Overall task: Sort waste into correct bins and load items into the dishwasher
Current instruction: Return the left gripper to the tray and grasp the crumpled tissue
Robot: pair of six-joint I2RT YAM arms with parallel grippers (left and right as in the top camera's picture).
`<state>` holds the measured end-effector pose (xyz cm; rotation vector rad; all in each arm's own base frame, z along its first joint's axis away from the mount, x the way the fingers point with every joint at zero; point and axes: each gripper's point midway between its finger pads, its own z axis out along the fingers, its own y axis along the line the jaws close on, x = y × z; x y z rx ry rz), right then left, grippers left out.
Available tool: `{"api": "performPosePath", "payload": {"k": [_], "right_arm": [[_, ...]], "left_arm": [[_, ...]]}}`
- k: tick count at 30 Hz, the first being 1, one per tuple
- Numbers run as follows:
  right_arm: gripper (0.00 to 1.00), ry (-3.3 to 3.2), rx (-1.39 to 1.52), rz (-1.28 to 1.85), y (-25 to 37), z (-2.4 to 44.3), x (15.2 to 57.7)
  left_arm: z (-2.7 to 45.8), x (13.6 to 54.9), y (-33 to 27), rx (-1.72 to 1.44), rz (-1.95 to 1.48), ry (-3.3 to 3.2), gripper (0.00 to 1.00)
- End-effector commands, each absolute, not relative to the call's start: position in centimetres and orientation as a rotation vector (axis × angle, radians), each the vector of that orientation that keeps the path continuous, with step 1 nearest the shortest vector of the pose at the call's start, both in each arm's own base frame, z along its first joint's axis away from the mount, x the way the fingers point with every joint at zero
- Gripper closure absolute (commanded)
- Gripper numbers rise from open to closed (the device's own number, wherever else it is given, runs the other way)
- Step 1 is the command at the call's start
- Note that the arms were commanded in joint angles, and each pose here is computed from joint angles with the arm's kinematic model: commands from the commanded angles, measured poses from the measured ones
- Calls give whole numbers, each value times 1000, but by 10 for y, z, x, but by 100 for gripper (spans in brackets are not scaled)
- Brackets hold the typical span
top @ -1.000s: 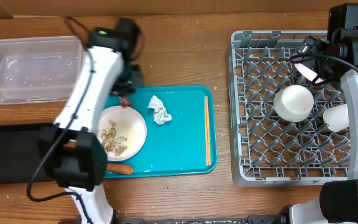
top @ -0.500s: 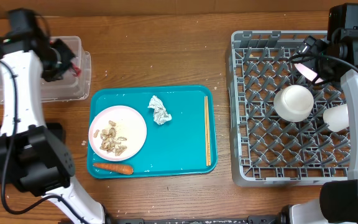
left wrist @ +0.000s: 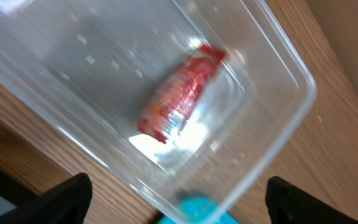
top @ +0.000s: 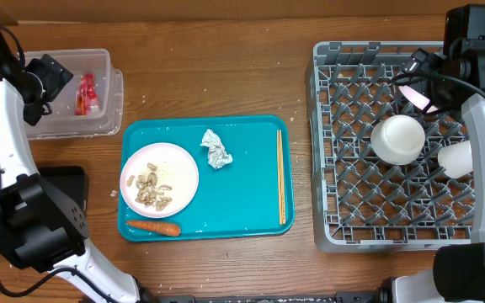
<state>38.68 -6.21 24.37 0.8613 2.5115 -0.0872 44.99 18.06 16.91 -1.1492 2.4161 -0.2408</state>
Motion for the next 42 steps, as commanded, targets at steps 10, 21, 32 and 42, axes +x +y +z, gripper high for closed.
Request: {"api": "performPosePath", "payload": {"k": [10, 21, 32, 42], "right_arm": [[0, 2466, 855, -89, -64, 258, 387], [0, 2466, 855, -89, -64, 258, 387], [0, 2466, 855, -89, -64, 258, 387], [0, 2466, 855, -89, -64, 258, 387]], "left_arm": [[191, 453, 9, -520, -924, 2640, 13], [136, 391, -105, -195, -413, 3070, 0], [100, 373, -144, -183, -174, 3091, 6], [62, 365, -133, -239, -103, 3100, 9]]}}
